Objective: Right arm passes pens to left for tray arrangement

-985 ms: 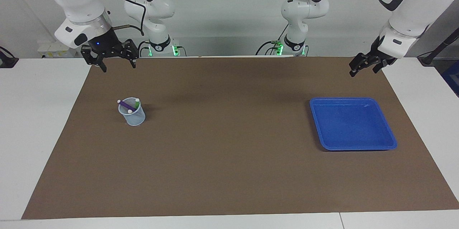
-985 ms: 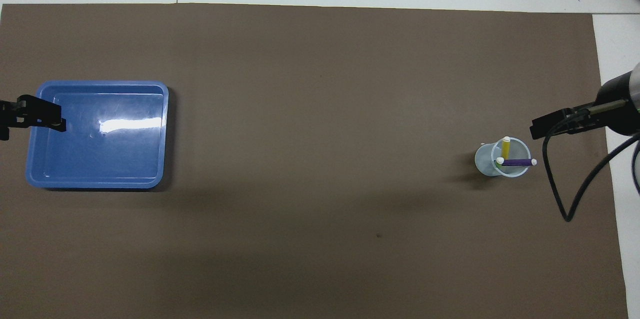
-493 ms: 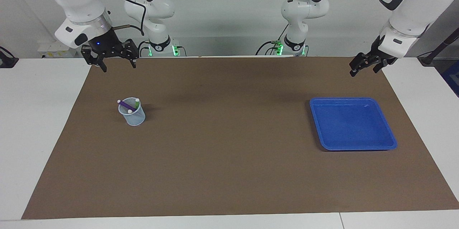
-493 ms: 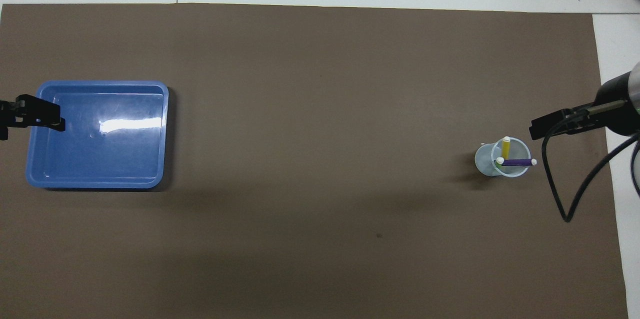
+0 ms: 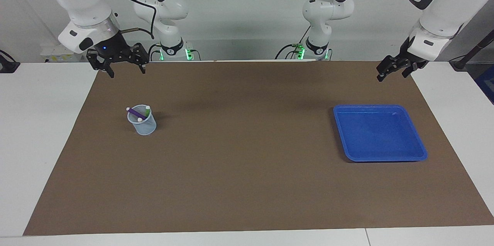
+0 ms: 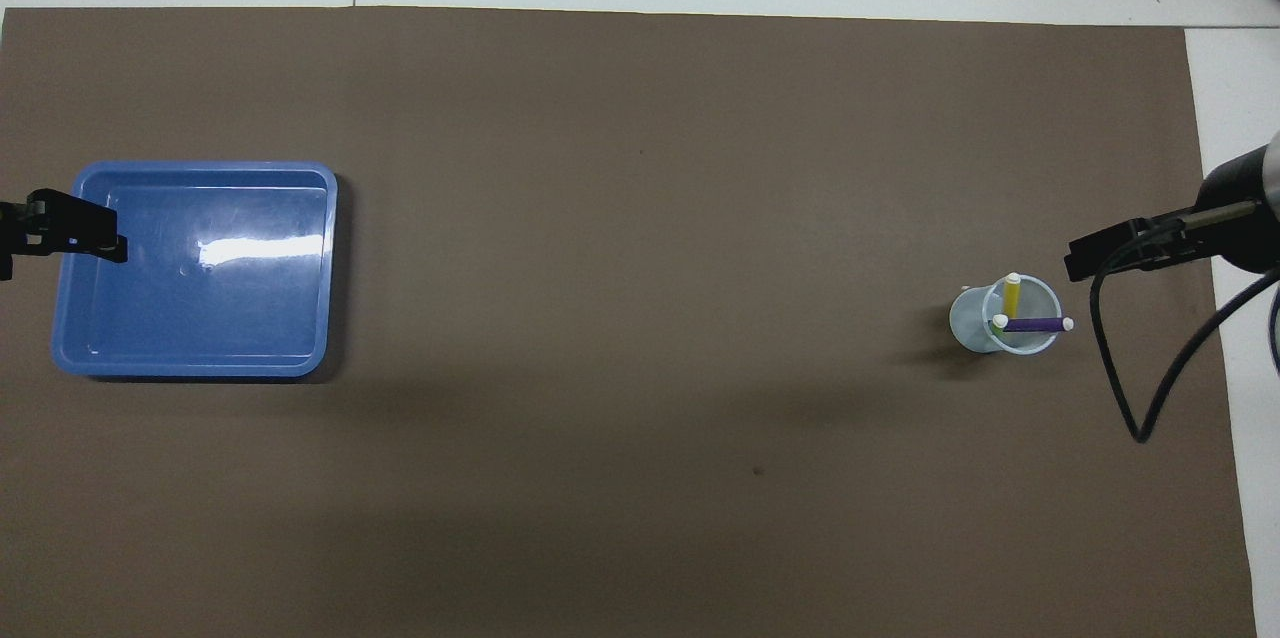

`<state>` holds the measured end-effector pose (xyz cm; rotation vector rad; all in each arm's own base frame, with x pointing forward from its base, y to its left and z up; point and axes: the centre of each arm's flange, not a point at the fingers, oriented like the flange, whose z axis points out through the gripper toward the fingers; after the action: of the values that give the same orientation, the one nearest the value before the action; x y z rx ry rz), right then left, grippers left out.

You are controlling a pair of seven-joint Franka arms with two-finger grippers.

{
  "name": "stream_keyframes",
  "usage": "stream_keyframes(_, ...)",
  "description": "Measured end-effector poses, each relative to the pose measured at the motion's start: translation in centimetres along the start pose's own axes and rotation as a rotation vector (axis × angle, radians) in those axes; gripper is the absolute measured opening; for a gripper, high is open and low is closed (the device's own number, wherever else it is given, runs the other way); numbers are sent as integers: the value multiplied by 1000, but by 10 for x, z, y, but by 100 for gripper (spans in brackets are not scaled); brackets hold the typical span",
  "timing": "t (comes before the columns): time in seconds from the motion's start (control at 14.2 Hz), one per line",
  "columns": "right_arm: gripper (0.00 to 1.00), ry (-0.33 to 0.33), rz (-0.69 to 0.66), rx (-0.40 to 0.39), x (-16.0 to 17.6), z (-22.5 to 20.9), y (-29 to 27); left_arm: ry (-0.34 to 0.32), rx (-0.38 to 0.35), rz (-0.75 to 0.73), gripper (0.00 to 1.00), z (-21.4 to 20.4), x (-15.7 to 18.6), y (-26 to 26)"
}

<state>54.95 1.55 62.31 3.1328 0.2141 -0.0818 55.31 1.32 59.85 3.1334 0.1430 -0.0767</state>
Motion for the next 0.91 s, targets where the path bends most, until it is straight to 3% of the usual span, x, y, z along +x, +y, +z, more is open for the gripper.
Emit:
stream_keyframes(0.35,100,6,-47,-5,-10,-5,-25,4,0,1,100,0,0,0)
stream_keyframes(0.56,100,0,-108,-6,-6,30,-25,5,0,2,100,0,0,1)
stream_keyframes(0.91,100,-3,-347,-5,0,99,-24,10,-1,-5,100,-1,0,-3)
